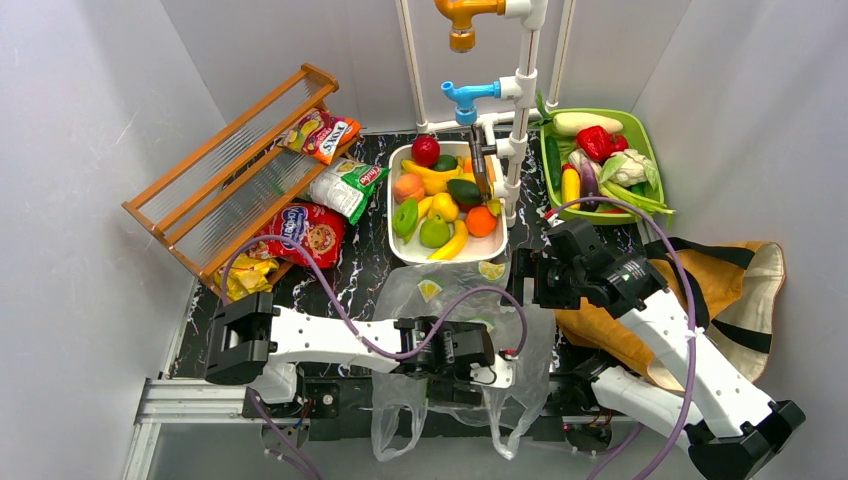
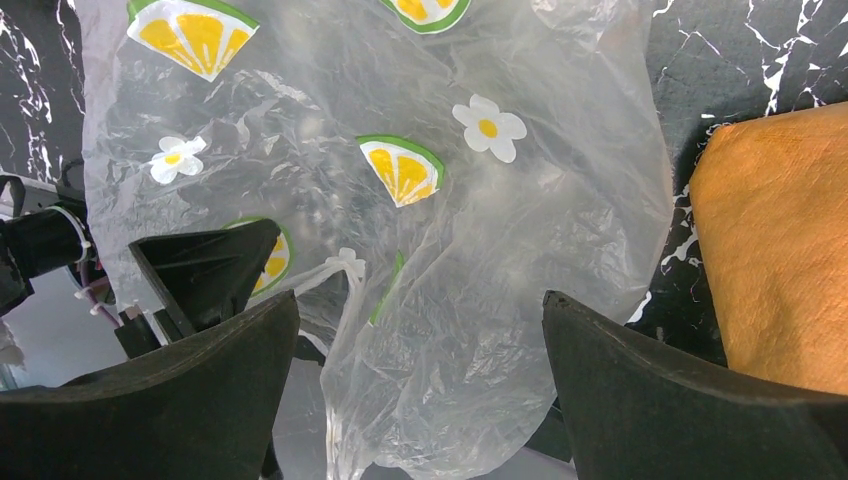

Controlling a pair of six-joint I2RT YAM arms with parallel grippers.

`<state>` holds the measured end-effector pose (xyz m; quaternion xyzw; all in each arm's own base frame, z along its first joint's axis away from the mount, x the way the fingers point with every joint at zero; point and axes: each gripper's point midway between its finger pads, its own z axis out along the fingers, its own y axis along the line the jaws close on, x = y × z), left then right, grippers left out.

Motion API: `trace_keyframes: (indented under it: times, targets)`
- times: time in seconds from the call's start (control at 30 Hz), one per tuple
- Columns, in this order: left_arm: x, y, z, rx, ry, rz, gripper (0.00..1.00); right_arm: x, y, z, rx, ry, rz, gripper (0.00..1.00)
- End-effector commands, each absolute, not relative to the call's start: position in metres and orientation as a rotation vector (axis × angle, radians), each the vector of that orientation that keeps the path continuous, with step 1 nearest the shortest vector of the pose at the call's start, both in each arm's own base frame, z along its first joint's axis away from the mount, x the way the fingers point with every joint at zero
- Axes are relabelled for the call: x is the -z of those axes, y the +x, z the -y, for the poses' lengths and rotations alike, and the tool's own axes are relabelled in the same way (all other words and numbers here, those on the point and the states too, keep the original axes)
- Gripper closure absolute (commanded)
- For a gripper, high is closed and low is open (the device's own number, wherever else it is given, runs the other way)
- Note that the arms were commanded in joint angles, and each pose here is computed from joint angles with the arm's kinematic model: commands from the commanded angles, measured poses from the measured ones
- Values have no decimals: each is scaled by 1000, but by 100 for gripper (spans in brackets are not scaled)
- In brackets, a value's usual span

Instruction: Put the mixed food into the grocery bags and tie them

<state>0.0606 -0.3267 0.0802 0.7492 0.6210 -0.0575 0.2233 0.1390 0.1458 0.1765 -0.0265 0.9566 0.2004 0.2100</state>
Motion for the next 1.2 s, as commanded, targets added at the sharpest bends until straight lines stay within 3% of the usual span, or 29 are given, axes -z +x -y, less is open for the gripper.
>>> trace_keyframes:
  times: [0.0,0.2,0.27,0.33,0.47,0.5,0.87,1.17]
  targets:
    - [-85,81,324,22,2066,-1650,3,-185,142,-148,-585,-55,-2624,2]
    - [-75,92,311,-119,2087,-1672,13,-186,142,-148,-583,-59,-2623,2]
    - [-69,95,303,-161,2097,-1680,21,-187,141,-148,-586,-63,-2624,2]
    - [-68,97,300,-180,2090,-1683,38,-188,141,-148,-585,-66,-2624,2]
    - [-80,98,304,-141,2061,-1699,96,-193,142,-148,-586,-77,-2613,2]
    - [-86,99,307,-140,2047,-1700,100,-195,143,-148,-589,-82,-2609,2]
    - [-200,124,321,134,1731,-1783,100,-252,166,-172,-682,-218,-2486,2]
    - [-252,142,302,239,1588,-1757,100,-301,179,-206,-874,-332,-2353,2]
